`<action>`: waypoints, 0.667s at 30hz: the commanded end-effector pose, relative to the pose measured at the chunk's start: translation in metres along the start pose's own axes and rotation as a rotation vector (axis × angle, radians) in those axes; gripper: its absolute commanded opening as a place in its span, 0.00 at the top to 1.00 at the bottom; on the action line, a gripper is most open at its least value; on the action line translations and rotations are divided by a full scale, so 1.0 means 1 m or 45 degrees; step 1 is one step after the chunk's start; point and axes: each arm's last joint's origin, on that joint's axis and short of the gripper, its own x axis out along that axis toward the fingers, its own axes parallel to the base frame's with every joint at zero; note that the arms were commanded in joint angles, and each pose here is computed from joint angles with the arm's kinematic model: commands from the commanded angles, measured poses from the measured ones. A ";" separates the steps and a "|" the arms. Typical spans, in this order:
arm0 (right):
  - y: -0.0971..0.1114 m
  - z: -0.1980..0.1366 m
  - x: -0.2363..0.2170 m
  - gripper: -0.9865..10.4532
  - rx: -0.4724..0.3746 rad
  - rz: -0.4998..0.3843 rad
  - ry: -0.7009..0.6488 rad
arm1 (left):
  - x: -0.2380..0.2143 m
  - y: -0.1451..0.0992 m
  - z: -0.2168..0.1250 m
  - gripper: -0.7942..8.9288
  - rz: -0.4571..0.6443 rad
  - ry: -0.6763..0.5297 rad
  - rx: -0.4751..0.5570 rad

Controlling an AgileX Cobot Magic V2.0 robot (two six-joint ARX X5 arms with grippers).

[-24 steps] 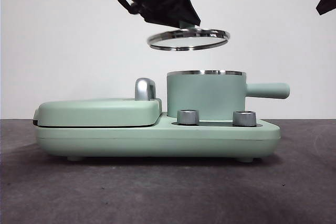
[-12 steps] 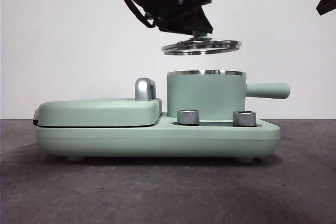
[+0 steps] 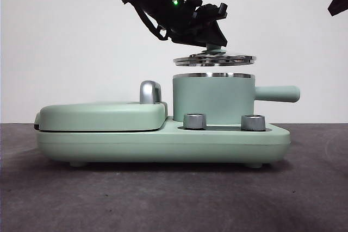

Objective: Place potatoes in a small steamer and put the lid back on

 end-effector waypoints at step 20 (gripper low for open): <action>0.001 0.001 0.000 0.63 0.018 0.007 -0.006 | 0.013 0.002 -0.001 0.91 0.030 -0.035 0.080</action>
